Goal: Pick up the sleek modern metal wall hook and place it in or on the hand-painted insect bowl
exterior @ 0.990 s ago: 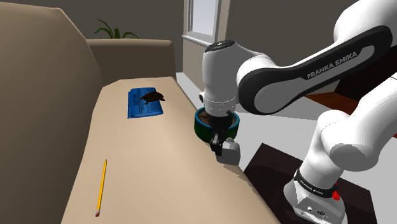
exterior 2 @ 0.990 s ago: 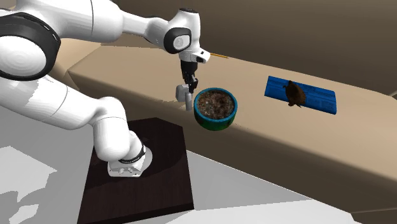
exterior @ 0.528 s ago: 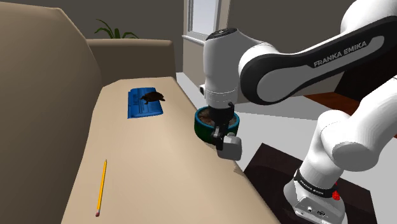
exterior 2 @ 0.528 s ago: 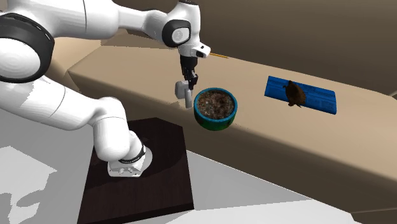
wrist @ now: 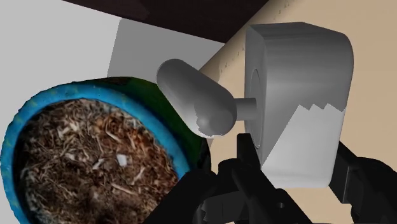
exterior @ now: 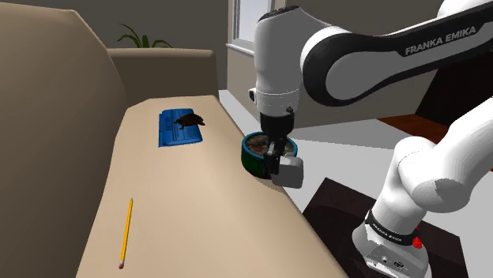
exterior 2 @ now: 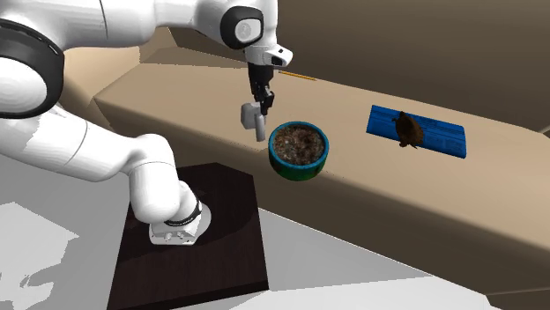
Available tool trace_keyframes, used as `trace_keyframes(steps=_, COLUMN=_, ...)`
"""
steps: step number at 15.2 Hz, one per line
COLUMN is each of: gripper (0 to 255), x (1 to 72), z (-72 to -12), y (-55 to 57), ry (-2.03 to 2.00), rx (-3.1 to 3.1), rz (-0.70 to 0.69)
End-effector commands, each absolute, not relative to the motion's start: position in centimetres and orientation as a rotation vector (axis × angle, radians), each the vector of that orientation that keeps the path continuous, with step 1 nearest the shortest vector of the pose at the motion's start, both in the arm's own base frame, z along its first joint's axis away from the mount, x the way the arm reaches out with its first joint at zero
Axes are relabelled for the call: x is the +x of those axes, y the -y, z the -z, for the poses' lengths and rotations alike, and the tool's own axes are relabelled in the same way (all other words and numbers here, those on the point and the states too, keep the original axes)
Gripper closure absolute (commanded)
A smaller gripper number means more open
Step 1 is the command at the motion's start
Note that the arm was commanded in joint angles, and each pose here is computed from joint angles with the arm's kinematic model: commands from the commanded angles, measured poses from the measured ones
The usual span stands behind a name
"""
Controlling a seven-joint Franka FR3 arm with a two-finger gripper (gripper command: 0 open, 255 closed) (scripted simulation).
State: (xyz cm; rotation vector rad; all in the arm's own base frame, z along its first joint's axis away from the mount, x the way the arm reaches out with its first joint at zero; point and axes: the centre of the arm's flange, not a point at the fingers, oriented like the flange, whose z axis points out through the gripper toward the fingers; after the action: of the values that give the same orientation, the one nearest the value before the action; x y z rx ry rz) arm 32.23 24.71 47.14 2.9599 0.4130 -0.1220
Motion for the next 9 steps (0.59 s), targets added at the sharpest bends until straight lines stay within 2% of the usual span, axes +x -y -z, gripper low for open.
trace_keyframes(steps=1, gripper=255, x=32.2, z=-48.3, y=-24.6, ry=-0.413, rx=2.96, rz=0.122)
trace_keyframes(steps=9, gripper=255, x=32.2, z=-52.5, y=-24.6, ry=-0.413, rx=2.96, rz=0.122)
